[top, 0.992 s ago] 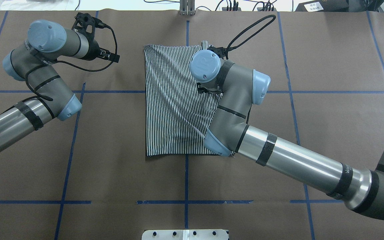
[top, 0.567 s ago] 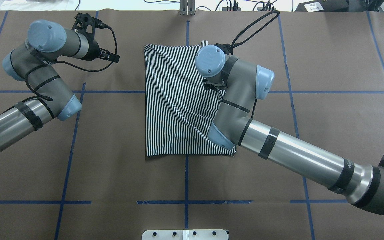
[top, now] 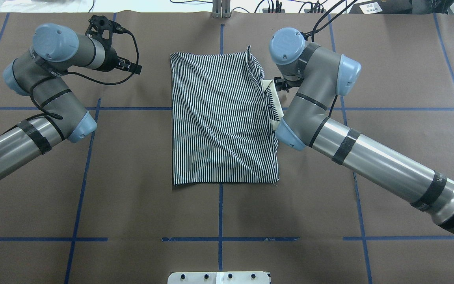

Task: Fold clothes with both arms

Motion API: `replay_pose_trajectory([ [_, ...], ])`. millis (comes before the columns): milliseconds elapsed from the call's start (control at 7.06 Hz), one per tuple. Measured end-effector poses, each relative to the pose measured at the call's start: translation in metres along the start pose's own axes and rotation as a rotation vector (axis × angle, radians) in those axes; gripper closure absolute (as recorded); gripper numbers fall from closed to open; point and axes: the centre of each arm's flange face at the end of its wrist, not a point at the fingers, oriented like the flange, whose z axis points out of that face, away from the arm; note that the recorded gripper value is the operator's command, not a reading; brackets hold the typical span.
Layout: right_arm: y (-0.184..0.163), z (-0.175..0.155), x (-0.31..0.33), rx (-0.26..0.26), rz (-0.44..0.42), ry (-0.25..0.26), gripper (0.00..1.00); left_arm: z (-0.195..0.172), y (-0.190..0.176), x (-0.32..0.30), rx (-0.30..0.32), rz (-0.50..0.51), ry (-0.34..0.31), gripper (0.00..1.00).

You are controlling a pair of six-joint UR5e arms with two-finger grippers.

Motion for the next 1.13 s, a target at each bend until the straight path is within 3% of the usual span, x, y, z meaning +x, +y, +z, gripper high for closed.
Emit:
replay_pose_trajectory([
  [142, -0.006, -0.004, 0.005, -0.005, 0.004, -0.024, 0.0, -0.001, -0.001, 0.001, 0.002, 0.001, 0.002, 0.0],
  [425, -0.013, -0.026, -0.008, 0.026, 0.054, -0.171, 0.0, -0.009, -0.006, 0.008, 0.02, -0.002, 0.016, 0.0],
  [709, -0.021, -0.055, -0.027, 0.048, 0.154, -0.269, 0.0, -0.021, -0.013, 0.018, 0.043, -0.012, 0.036, 0.0],
  [850, -0.024, -0.064, -0.035, 0.043, 0.195, -0.29, 0.0, -0.027, -0.017, 0.024, 0.055, -0.011, 0.047, 0.0],
  [1134, -0.034, -0.065, -0.057, 0.021, 0.234, -0.28, 0.0, -0.036, -0.022, 0.033, 0.074, -0.006, 0.064, 0.0],
])
